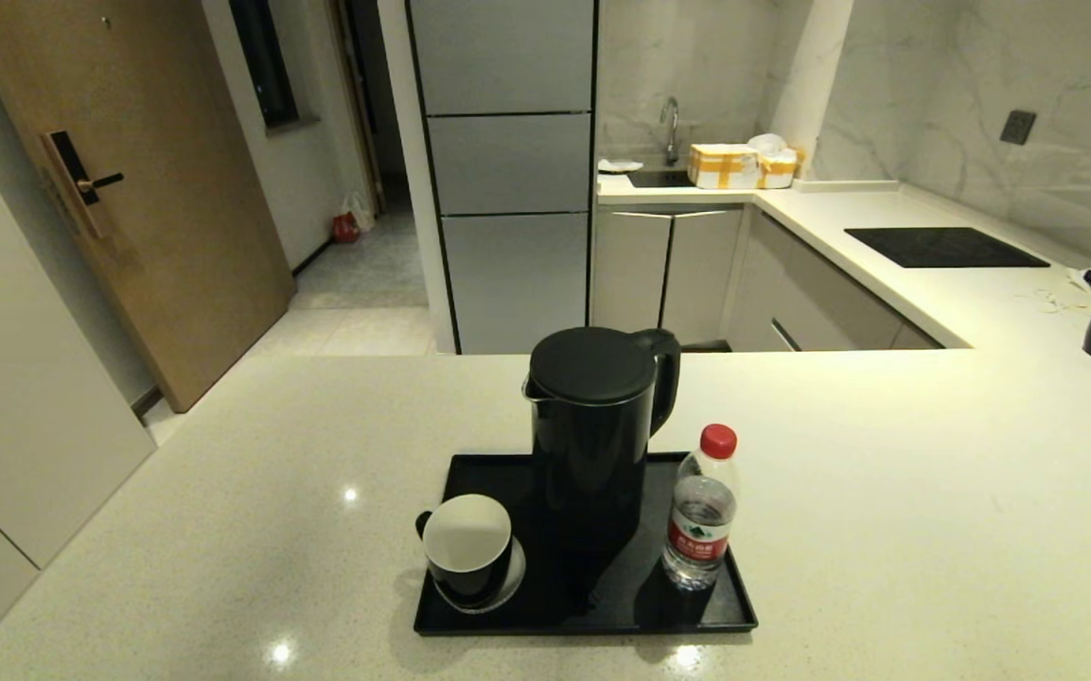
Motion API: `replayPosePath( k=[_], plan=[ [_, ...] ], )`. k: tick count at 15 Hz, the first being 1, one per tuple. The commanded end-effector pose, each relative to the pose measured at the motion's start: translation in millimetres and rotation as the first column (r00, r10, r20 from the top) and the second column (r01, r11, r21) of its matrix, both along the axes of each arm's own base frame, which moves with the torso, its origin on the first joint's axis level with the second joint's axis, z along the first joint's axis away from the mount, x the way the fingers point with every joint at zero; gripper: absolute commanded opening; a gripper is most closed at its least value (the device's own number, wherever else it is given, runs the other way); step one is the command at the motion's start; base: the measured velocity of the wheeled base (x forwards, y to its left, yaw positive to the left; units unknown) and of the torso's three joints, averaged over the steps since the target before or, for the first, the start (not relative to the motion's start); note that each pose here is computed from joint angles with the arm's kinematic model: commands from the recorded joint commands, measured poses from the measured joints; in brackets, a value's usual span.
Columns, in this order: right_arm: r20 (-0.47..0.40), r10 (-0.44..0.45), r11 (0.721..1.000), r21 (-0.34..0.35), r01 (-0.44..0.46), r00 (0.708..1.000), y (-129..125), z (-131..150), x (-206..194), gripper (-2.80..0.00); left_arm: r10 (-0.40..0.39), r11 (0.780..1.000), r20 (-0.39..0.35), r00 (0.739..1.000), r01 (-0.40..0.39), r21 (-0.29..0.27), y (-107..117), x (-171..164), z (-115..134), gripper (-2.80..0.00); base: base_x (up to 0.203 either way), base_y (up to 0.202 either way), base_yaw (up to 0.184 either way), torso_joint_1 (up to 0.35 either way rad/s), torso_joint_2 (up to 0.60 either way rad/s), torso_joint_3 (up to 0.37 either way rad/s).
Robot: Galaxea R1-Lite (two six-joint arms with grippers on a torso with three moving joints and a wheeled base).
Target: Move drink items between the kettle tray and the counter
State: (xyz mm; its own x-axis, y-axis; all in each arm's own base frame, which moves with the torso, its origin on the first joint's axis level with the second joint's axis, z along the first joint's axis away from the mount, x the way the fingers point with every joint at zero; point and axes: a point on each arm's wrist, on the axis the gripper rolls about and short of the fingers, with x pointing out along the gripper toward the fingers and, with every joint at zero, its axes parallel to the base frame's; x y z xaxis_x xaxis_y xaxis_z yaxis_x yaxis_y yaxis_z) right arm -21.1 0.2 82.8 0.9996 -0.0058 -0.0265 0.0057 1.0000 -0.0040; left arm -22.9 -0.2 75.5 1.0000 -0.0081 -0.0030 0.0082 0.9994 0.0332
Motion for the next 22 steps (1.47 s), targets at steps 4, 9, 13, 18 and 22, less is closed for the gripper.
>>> replayPosePath(
  k=[4, 9, 13, 18, 22],
  plan=[
    [0.016, 0.004, 1.0, -0.002, -0.004, 1.0, 0.0, -8.9, -1.5, -2.8, 0.0, 1.0, 0.0, 1.0, 0.0, 0.001, 0.0, 0.0, 0.0, -2.8, 0.0, 0.0, 0.0, 0.0, 0.0, 0.0],
    [0.017, 0.006, 1.0, -0.001, -0.006, 1.0, 0.1, -8.8, -1.5, -2.8, 0.0, 1.0, 0.001, 1.0, 0.0, 0.001, 0.0, -0.1, -0.1, -2.8, 0.0, 0.0, 0.0, 0.0, 0.0, 0.0],
    [0.016, 0.006, 1.0, 0.001, -0.006, 1.0, 0.1, -8.9, -1.5, -2.8, 0.0, 1.0, 0.001, 1.0, 0.0, 0.001, 0.0, -0.1, -0.1, -2.8, 0.0, 0.0, 0.0, 0.0, 0.0, 0.0],
    [0.011, 0.008, 1.0, -0.007, -0.007, 1.0, 0.0, -9.4, -1.5, -2.8, 0.0, 1.0, 0.001, 1.0, 0.0, 0.001, 0.0, -0.1, -0.1, -2.8, 0.0, 0.0, 0.0, 0.0, 0.0, 0.0],
    [0.013, 0.006, 1.0, -0.001, -0.006, 1.0, 0.1, -9.2, -1.5, -2.8, 0.0, 1.0, 0.001, 1.0, 0.0, 0.001, 0.0, -0.1, -0.1, -2.8, 0.0, 0.0, 0.0, 0.0, 0.0, 0.0]
  ],
)
